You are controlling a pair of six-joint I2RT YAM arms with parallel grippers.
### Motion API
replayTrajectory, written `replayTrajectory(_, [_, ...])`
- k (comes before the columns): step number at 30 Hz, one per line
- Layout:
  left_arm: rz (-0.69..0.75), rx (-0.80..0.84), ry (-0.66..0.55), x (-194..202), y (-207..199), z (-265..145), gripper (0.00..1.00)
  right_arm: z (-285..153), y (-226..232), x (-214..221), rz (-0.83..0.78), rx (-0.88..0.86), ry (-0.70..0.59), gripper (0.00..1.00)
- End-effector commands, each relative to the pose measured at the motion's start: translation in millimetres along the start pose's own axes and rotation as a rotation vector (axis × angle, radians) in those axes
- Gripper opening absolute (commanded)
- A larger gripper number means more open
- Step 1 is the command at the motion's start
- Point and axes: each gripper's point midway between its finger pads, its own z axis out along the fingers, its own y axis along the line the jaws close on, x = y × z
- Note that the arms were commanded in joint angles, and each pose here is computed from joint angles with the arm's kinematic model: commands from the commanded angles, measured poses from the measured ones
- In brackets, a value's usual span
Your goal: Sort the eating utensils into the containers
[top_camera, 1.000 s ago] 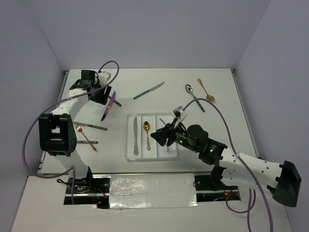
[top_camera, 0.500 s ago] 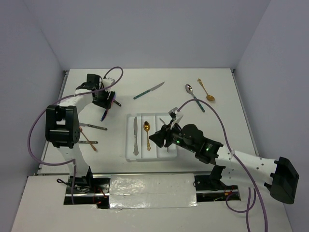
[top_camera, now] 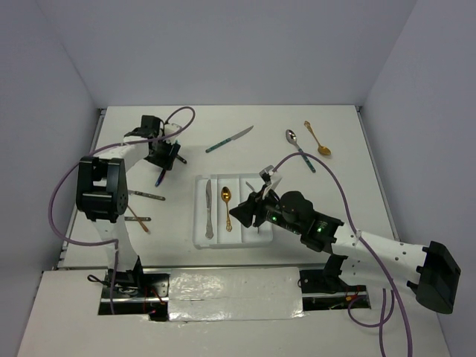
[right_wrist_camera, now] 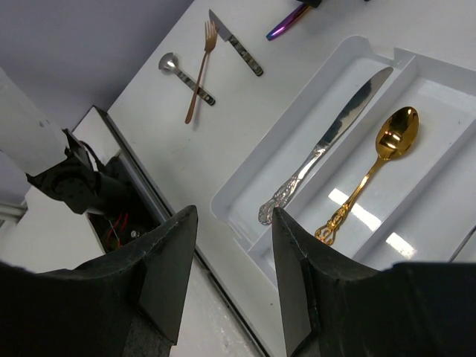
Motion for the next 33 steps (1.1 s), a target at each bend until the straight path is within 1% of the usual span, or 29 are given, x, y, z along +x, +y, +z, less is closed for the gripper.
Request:
replayTrajectory(1, [0.028,-0.009,-0.003,-9.9,3.5,3.2,0.71,-1.5,16.6,-20.7,0.002,-0.047,-0.051,0.52])
replayTrajectory(6, [0.021,0.007,0.032,-1.4,0.0,12.5,0.69,-4.1,16.1,-24.1,0.002,-0.042,-0.064,0.52])
replayTrajectory(10, [0.03,-0.027,0.043,1.3,2.8,11.9,0.69,-6.0,16.3,-25.1,0.003,-0.043,-0.069,0.52])
replayTrajectory(15, [0.034,-0.015,0.043,-0.3,-1.0,14.9,0.68,-8.3,17.4,-26.9,0.003,-0.05,-0.079,0.52])
replayTrajectory(24, [0.035,-0.024,0.059,6.4,-5.3,19.2,0.63,-5.8,17.5,-24.2,0.005,-0.048,-0.061,0.52])
replayTrajectory(30, [0.021,0.011,0.113,14.4,-9.9,27.5,0.58,-10.4,18.8,-28.5,0.008,-0.054,-0.082,0.52])
replayTrajectory(31, [0.019,0.016,0.12,16.1,-10.9,29.1,0.51,-10.5,18.8,-29.0,0.008,-0.054,-0.082,0.52])
replayTrajectory(33, [0.015,0.007,0.136,17.8,-9.1,29.0,0.48,-10.8,18.8,-28.6,0.008,-0.053,-0.081,0.52])
